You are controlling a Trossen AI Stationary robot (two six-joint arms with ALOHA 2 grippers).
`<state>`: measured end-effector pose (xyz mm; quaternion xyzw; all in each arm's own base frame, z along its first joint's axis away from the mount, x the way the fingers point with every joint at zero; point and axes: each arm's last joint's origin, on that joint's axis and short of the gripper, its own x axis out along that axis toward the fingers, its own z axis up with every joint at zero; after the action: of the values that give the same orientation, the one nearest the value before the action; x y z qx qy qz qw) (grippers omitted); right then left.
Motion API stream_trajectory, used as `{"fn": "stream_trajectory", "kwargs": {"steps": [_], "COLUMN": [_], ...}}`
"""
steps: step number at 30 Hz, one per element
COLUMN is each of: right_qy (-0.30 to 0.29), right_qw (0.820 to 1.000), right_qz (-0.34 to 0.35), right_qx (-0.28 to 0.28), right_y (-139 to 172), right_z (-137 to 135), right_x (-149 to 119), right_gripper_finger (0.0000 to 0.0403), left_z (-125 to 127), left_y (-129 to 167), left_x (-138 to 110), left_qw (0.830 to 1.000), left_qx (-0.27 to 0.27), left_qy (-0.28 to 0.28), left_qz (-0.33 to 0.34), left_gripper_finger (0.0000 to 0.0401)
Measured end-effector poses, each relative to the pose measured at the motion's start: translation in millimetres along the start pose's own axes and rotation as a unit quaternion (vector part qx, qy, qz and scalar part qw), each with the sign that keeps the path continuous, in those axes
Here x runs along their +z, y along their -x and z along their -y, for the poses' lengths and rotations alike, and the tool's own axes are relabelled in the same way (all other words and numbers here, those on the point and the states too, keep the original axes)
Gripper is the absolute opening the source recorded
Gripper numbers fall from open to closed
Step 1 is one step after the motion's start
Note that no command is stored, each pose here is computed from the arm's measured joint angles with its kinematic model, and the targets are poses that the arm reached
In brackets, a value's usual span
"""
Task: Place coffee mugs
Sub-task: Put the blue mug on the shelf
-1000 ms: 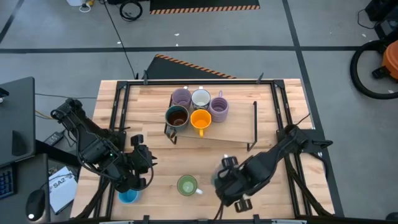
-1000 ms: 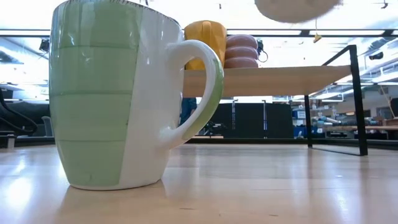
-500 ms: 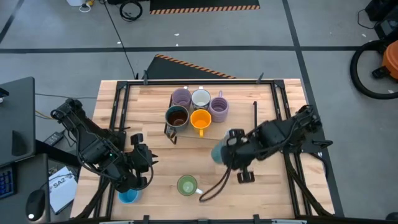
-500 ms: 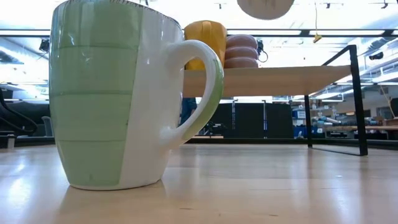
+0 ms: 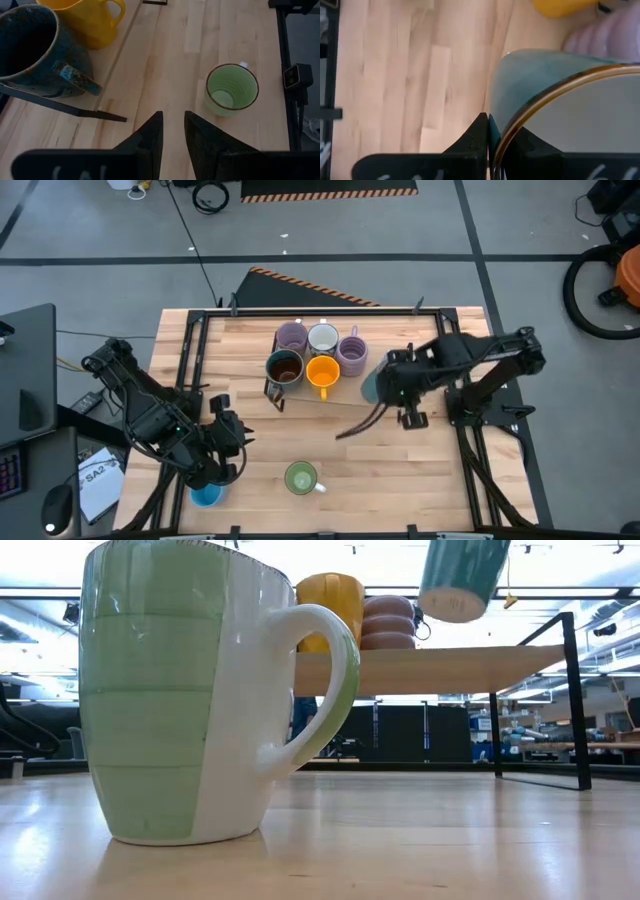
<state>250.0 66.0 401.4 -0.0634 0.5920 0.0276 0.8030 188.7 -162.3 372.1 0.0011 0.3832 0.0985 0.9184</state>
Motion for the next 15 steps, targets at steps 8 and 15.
{"fn": "stream_trajectory", "kwargs": {"steps": [8, 15], "right_qy": [0.029, 0.056], "right_qw": [0.999, 0.997], "right_qz": [-0.026, -0.040], "right_qx": [-0.019, -0.028], "right_y": [-9.7, -13.1], "right_z": [36.3, 63.1], "right_x": [-12.6, -14.9], "right_gripper_finger": [0.0034, 0.0034], "left_z": [-0.5, -0.6], "left_y": [0.0, 0.0], "left_x": [0.5, 0.6], "left_qw": [1.000, 1.000], "left_qx": [0.009, 0.010], "left_qy": [0.015, 0.020], "left_qz": [0.009, 0.010], "left_gripper_finger": [0.0084, 0.0084]}}
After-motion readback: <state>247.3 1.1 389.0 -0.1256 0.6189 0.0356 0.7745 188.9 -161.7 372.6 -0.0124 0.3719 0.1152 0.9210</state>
